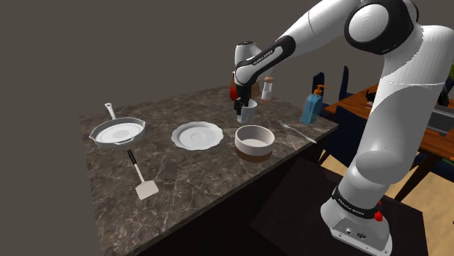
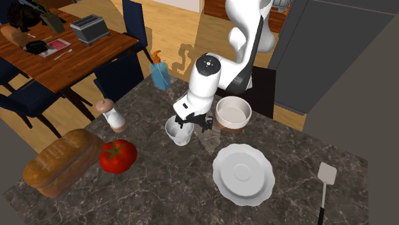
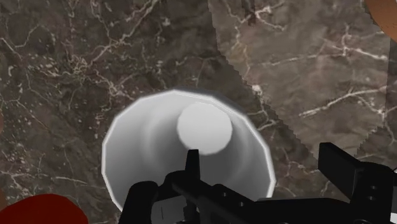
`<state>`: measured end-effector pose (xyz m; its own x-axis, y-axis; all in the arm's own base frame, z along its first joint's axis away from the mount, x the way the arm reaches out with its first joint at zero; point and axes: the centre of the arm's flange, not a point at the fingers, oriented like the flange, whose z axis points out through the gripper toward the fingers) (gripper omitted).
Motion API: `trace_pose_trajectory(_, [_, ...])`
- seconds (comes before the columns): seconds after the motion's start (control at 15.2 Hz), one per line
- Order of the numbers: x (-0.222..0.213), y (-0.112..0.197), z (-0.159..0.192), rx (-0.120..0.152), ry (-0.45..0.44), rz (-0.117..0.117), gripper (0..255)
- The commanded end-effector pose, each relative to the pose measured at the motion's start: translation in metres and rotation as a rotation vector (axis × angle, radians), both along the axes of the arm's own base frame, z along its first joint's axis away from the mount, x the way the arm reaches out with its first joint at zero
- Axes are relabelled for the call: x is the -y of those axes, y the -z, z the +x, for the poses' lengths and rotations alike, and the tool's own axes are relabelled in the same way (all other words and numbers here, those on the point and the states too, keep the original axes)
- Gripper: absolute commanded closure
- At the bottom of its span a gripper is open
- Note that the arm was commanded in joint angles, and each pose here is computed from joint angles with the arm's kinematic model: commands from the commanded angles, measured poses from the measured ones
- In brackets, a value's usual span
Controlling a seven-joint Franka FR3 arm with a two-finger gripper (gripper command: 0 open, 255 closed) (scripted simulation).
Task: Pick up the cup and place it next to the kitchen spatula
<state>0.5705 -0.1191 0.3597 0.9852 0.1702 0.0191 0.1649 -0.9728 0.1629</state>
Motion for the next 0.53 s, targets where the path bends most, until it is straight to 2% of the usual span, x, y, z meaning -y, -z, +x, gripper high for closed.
trace_pose_trajectory(0.0, [0.0001,0.0031,-0.0001,0.001,0.000,0.000,0])
trace_pose_trajectory(0.4, [0.0002,0.0030,-0.0001,0.001,0.000,0.000,0])
trace_pose_trajectory(0.46, [0.0002,0.0030,-0.0001,0.001,0.000,0.000,255])
